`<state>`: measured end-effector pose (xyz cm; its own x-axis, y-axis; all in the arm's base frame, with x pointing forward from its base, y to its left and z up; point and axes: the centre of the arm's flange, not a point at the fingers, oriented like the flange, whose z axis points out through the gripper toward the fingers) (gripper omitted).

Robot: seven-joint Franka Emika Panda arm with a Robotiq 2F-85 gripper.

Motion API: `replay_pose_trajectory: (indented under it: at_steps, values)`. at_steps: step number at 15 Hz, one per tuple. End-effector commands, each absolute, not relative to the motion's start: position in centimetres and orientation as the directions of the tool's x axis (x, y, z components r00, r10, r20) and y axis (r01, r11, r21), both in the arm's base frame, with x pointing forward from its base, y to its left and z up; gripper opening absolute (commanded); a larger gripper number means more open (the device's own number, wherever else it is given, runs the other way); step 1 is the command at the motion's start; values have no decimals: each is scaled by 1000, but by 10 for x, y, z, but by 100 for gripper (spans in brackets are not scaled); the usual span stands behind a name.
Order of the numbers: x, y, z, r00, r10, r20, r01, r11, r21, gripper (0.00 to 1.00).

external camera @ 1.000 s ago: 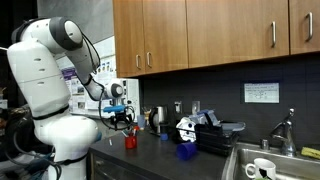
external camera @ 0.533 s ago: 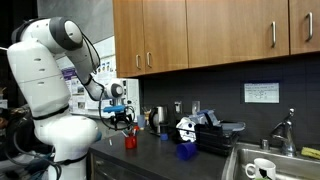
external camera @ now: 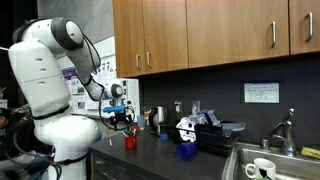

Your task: Take the green marker out of the cup

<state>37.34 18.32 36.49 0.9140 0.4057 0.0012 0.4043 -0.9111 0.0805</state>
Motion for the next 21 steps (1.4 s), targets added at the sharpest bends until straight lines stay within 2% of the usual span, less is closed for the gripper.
replay_pose_trajectory:
  at_steps: [1,4,5,7,15,17,21]
  values:
    - [384,196,358,903,428,-18,428,-901,73,100]
    - [390,199,352,900,436,-24,437,-897,62,100]
    - [393,199,351,896,443,-19,443,-895,54,75]
    - [397,197,349,895,445,-13,446,-894,49,69]
    - [406,197,348,892,452,-2,451,-891,54,6]
    - [407,197,350,892,451,2,450,-891,56,0]
    - [408,197,353,892,453,11,451,-890,62,0]
